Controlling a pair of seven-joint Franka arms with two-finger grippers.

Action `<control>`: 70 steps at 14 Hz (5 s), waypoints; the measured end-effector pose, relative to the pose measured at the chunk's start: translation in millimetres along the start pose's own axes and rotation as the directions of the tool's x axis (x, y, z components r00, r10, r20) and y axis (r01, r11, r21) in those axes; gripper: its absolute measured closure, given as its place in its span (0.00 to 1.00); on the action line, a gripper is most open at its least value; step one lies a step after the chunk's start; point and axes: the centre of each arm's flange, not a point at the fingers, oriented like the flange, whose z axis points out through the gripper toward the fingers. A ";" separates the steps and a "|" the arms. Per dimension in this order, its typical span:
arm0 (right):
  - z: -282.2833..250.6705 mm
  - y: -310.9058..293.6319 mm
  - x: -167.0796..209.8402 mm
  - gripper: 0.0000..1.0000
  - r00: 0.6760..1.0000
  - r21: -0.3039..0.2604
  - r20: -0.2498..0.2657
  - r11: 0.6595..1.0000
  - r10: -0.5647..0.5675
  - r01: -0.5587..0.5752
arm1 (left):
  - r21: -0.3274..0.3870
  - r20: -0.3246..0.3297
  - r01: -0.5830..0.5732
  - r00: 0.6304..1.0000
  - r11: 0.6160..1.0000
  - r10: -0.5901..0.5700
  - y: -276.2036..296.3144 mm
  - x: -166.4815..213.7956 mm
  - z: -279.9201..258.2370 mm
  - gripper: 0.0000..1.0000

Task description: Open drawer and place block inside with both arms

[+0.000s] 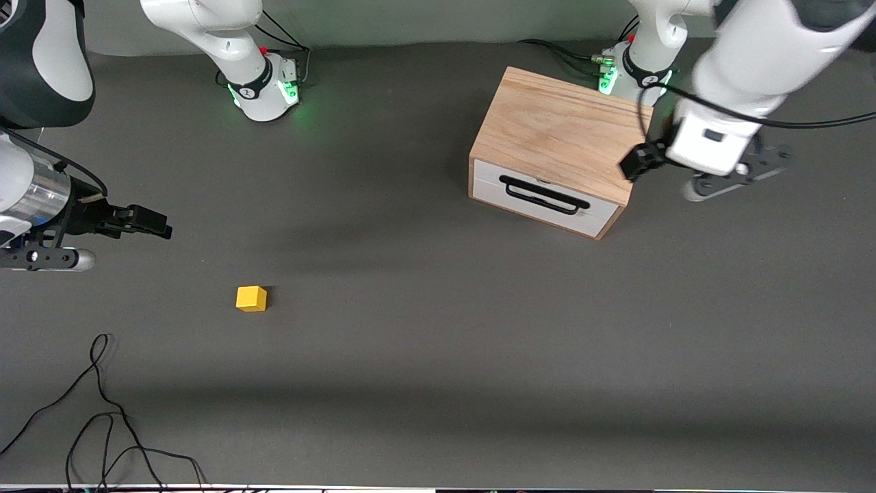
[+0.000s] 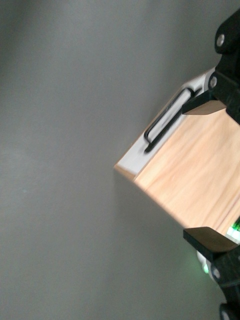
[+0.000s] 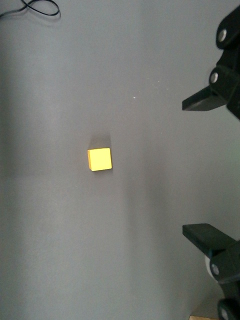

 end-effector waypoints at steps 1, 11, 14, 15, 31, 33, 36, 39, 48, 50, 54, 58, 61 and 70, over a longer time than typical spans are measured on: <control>-6.8 1.7 0.8 0.00 1.000 0.001 -0.013 1.000 0.003 -0.003 | -0.014 -0.001 0.071 0.997 0.997 -0.071 15.6 -9.5 4.1 0.00; -24.1 2.2 -3.5 0.00 1.000 -0.021 -0.004 1.000 0.001 -0.001 | 0.026 0.010 0.558 0.830 0.830 -0.558 105.3 -74.2 56.5 0.00; -23.6 -6.5 -4.5 0.00 1.000 -0.026 -0.003 1.000 -0.012 0.012 | 0.059 0.006 0.583 0.812 0.811 -0.584 103.6 -76.1 60.7 0.00; -23.6 -7.6 -4.6 0.00 1.000 -0.027 -0.003 1.000 -0.014 0.014 | 0.067 0.005 0.585 0.810 0.808 -0.586 104.3 -75.2 64.1 0.00; -25.0 -7.7 -4.1 0.00 1.000 -0.028 -0.010 1.000 -0.014 0.014 | 0.222 0.022 0.613 0.774 0.758 -0.633 137.5 -8.1 242.8 0.00; -25.0 -7.7 -4.1 0.00 1.000 -0.028 -0.010 1.000 -0.014 0.014 | 0.231 0.020 0.611 0.775 0.757 -0.632 136.3 -12.3 254.2 0.00; -25.9 -7.8 -3.0 0.00 1.000 -0.027 -0.020 1.000 -0.014 0.014 | 0.241 0.014 0.620 0.767 0.747 -0.641 135.5 -19.9 269.6 0.00; -26.3 -7.9 -2.4 0.00 1.000 -0.027 -0.025 1.000 -0.015 0.014 | 0.246 0.009 0.616 0.771 0.749 -0.637 136.7 -31.7 285.9 0.00; -4.4 -8.2 10.0 0.00 0.998 -0.023 -0.060 1.000 -0.015 0.013 | 0.250 -0.008 0.622 0.768 0.742 -0.640 137.1 -38.3 304.5 0.00; 14.8 -7.7 15.0 0.00 0.998 -0.023 -0.063 1.000 -0.014 0.012 | 0.231 -0.014 0.624 0.770 0.747 -0.638 138.0 -35.3 303.5 0.00; 59.7 -7.1 30.7 0.00 0.998 -0.022 -0.062 1.000 -0.012 0.011 | 0.212 -0.019 0.623 0.773 0.753 -0.635 140.3 -33.4 304.0 0.00; 113.2 -13.1 51.2 0.00 0.999 -0.023 -0.038 1.000 -0.020 0.020 | 0.194 -0.017 0.625 0.773 0.756 -0.634 148.2 -27.2 302.7 0.00; 151.8 -22.2 57.9 0.00 0.999 -0.026 -0.036 0.999 -0.036 0.035 | 0.177 -0.015 0.626 0.774 0.760 -0.633 158.4 -18.9 300.4 0.00; 221.4 -12.7 48.8 0.00 0.997 -0.042 -0.066 0.998 -0.039 0.037 | 0.127 -0.011 0.632 0.772 0.765 -0.636 189.4 10.4 294.9 0.00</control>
